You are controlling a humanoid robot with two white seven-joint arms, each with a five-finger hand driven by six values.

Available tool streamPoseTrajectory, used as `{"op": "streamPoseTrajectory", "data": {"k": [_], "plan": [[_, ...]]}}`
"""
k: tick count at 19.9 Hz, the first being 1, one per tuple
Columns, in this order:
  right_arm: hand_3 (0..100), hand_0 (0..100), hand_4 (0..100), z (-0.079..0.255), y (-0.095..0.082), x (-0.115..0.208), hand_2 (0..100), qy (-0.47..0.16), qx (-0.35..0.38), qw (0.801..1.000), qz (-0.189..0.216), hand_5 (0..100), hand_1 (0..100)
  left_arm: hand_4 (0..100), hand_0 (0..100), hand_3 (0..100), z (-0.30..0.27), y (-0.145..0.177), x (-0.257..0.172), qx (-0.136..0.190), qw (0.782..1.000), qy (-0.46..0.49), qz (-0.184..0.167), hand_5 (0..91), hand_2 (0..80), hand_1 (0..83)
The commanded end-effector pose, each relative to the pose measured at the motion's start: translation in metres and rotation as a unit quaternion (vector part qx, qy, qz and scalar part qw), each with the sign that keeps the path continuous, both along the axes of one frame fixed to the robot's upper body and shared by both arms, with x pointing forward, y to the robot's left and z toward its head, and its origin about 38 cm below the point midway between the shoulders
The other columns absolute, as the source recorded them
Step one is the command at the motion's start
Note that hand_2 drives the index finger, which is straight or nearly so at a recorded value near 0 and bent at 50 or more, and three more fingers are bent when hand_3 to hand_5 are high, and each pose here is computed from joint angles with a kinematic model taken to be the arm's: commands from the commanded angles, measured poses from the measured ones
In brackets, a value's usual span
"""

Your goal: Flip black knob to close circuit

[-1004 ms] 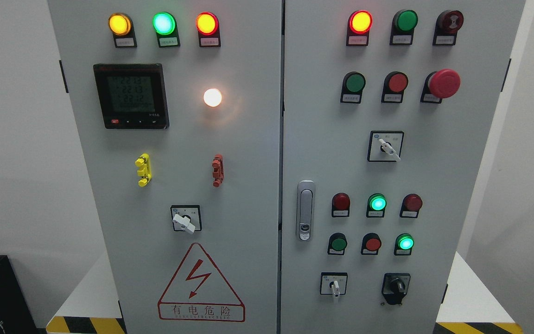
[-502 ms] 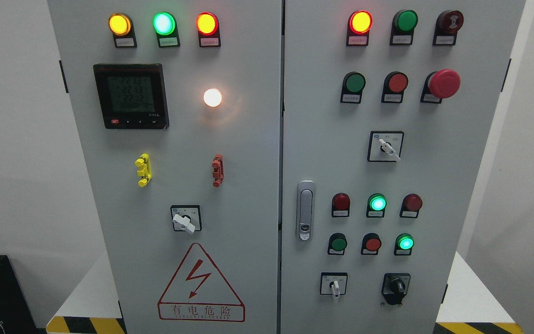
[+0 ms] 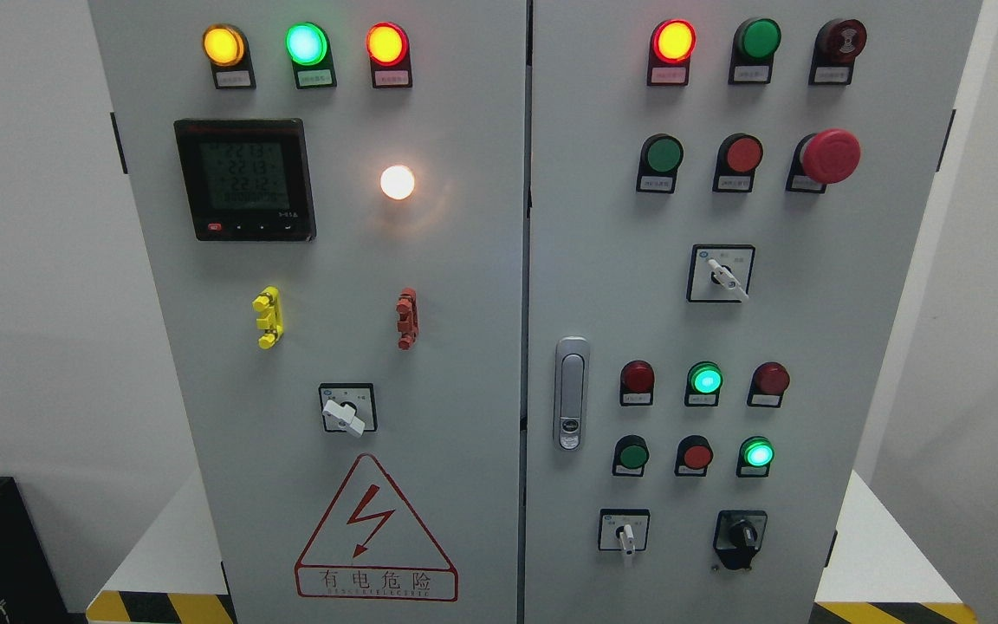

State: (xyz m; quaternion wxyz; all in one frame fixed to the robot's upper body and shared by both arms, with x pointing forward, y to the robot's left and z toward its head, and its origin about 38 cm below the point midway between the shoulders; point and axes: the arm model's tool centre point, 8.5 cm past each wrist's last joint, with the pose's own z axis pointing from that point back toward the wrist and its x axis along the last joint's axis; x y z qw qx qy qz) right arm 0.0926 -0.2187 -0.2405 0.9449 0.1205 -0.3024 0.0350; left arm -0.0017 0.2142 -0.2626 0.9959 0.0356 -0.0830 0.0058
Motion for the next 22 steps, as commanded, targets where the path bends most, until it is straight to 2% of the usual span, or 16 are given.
{"op": "streamPoseTrajectory", "data": {"k": [1,2,3,4,5,7,8,9,11,15,18,22], "plan": [[43,0,31,0.022,-0.013,0.063,26,-0.113,-0.037,0.993,0.011,12,14,0,0,0,0.000,-0.001,-0.007,0.000,1.000,0.011,-0.021,0.0,0.0,0.0],[45,0,33,0.026,-0.016,0.071,29,-0.130,-0.045,0.990,0.007,13,14,0,0,0,0.000,-0.001,-0.007,0.000,1.000,0.011,-0.021,0.0,0.0,0.0],[51,0,38,0.029,-0.016,0.078,33,-0.144,-0.050,0.988,0.005,19,14,0,0,0,0.000,-0.001,-0.007,0.000,1.000,0.011,-0.021,0.0,0.0,0.0],[59,0,45,0.031,-0.017,0.085,40,-0.156,-0.058,0.986,0.012,26,13,0,0,0,0.000,-0.001,-0.008,0.000,1.000,0.012,-0.020,0.0,0.0,0.0],[61,0,47,0.033,-0.016,0.091,43,-0.165,-0.070,0.984,0.023,29,13,0,0,0,0.000,-0.001,-0.007,0.000,1.000,0.011,-0.021,0.0,0.0,0.0],[69,0,55,0.040,-0.019,0.109,52,-0.189,-0.105,0.976,0.037,42,11,0,0,0,0.000,-0.001,-0.007,0.000,1.000,0.011,-0.021,0.0,0.0,0.0],[72,0,56,0.044,-0.024,0.117,55,-0.200,-0.126,0.971,0.044,44,10,0,0,0,0.000,-0.001,-0.007,0.000,1.000,0.011,-0.021,0.0,0.0,0.0],[77,0,60,0.049,-0.029,0.126,61,-0.213,-0.143,0.965,0.052,52,9,0,0,0,0.000,-0.001,-0.008,0.000,1.000,0.012,-0.020,0.0,0.0,0.0],[83,0,65,0.058,-0.029,0.141,68,-0.237,-0.170,0.954,0.066,60,9,0,0,0,0.000,-0.001,-0.007,0.000,1.000,0.011,-0.021,0.0,0.0,0.0],[89,0,69,0.081,-0.025,0.172,73,-0.291,-0.201,0.930,0.106,68,8,0,0,0,0.000,-0.001,-0.008,0.000,1.000,0.012,-0.020,0.0,0.0,0.0],[90,0,70,0.097,-0.032,0.188,74,-0.316,-0.222,0.914,0.124,69,8,0,0,0,0.000,-0.001,-0.007,0.000,1.000,0.011,-0.021,0.0,0.0,0.0],[90,0,71,0.123,-0.033,0.214,75,-0.352,-0.255,0.889,0.144,70,8,0,0,0,0.000,-0.001,-0.007,0.000,1.000,0.011,-0.020,0.0,0.0,0.0]]}}
